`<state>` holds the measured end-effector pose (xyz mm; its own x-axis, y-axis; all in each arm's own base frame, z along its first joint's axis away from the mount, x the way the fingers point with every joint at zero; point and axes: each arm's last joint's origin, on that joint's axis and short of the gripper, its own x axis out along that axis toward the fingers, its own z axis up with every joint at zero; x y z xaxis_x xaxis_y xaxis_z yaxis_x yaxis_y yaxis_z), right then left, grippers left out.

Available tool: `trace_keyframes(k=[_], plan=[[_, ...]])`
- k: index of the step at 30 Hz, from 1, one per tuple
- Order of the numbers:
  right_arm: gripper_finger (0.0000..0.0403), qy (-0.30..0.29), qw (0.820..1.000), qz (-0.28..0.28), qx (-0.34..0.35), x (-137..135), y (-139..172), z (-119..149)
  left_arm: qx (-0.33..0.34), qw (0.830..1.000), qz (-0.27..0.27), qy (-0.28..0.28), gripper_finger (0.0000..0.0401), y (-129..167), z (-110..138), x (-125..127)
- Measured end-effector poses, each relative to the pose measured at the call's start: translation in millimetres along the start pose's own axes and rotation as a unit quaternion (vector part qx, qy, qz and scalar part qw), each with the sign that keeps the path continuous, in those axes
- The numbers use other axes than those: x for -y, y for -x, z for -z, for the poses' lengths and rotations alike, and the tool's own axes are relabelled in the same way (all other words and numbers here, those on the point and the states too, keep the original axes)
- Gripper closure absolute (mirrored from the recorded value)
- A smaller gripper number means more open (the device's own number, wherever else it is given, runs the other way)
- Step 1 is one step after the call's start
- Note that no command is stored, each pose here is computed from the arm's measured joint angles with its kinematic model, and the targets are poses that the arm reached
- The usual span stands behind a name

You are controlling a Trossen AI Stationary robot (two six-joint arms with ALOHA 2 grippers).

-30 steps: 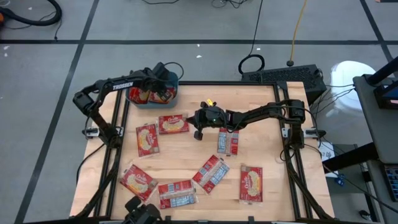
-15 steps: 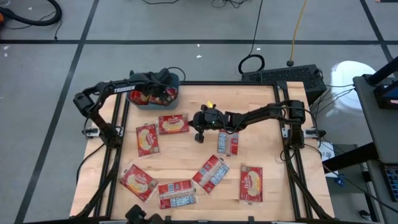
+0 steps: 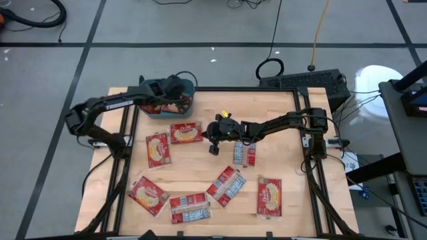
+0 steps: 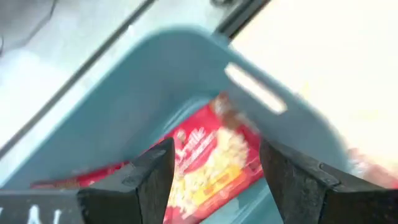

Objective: Sort popcorn bags into baskets
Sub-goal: Adjust the red popcorn bags in the blue bin

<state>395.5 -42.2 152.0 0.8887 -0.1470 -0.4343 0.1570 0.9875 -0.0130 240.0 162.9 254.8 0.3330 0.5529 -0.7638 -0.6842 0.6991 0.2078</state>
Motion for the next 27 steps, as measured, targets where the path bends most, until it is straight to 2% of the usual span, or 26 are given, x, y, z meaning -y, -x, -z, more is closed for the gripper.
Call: trace_keyframes(k=[2,5,7,10,17,22,27], plan=[[0.038,-0.006,1.0,0.0,-0.003,0,0,1,0.015,1.0,-0.013,0.008,0.0162,10,1,-1],[0.038,-0.015,1.0,0.0,-0.003,0,2,7,0.007,0.993,-0.104,0.055,0.0162,14,15,-8],[0.038,-0.022,1.0,0.0,0.001,0,4,14,-0.013,0.986,-0.143,0.082,0.0162,9,27,-14],[0.038,-0.033,0.999,-0.002,0.018,0,7,20,-0.041,0.976,-0.155,0.151,0.0162,-1,42,-25],[0.038,-0.028,0.999,-0.007,0.022,-2,11,31,-0.107,0.95,-0.193,0.222,0.0161,-15,69,-58],[0.038,0.007,1.0,-0.007,0.023,-2,11,31,-0.121,0.94,-0.207,0.245,0.0131,-17,73,-82],[0.038,0.022,0.999,-0.006,0.03,-1,11,30,-0.128,0.947,-0.177,0.237,0.0085,-17,72,-96]])
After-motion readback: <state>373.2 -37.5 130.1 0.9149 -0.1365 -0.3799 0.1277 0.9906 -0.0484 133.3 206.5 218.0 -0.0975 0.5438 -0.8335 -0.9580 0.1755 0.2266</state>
